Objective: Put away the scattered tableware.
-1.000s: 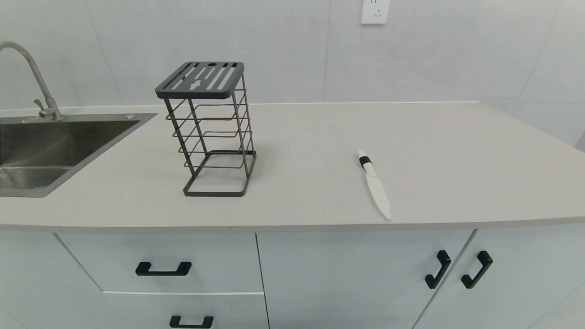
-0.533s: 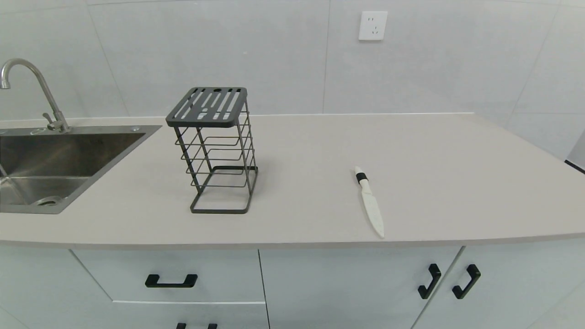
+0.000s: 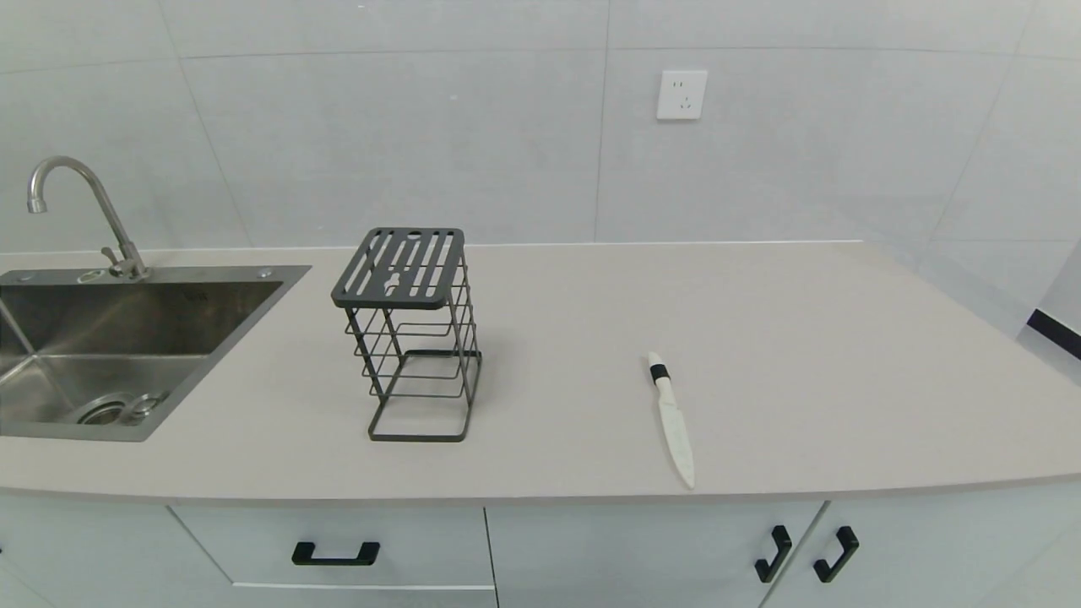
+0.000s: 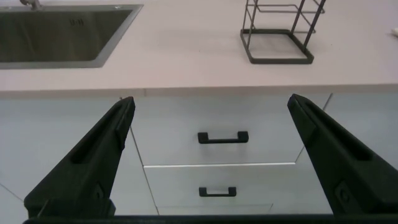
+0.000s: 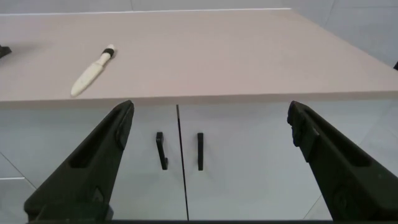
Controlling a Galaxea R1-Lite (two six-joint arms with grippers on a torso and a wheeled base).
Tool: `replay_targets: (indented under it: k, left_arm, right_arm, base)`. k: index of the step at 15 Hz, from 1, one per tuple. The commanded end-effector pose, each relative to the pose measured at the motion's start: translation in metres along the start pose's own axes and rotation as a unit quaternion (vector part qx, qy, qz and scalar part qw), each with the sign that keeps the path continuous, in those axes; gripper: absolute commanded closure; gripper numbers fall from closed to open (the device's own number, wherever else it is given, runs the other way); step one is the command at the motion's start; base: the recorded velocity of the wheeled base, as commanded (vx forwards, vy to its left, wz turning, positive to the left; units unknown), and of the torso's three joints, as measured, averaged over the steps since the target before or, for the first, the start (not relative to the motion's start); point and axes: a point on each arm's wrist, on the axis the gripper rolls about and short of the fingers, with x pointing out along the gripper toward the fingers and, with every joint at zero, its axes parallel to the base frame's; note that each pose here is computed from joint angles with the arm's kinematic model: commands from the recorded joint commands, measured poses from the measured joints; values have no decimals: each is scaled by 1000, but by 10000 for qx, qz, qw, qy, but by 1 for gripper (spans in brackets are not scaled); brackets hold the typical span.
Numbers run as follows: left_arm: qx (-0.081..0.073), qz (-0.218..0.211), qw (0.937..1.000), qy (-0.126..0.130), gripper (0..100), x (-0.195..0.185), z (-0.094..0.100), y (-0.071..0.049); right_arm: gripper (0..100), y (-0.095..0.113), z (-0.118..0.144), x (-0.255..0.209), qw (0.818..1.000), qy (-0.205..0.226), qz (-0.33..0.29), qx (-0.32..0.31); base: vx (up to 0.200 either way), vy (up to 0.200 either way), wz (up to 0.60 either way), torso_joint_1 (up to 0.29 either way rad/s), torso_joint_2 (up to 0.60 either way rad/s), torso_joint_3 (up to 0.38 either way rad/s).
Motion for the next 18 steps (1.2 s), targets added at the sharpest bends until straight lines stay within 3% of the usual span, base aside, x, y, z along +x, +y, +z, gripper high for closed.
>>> replay_targets:
  k: [1,8,14,18]
  left_arm:
    - [-4,-2,10000,3,0,0,0,0]
    - [4,-2,10000,3,0,0,0,0]
    - [3,-2,10000,10,0,0,0,0]
    - [-4,-2,10000,3,0,0,0,0]
  right_arm:
    - [0,0,0,0,10000,5,1,0]
    - [0,0,0,0,10000,5,1,0]
    - [0,0,0,0,10000,-3,9,0]
    - [0,0,0,0,10000,-3,9,0]
  base:
    - [0,0,0,281,-544,-266]
    - [0,0,0,279,-558,-264]
    - [0,0,0,25,-21,9]
    - [0,0,0,246,-10,226]
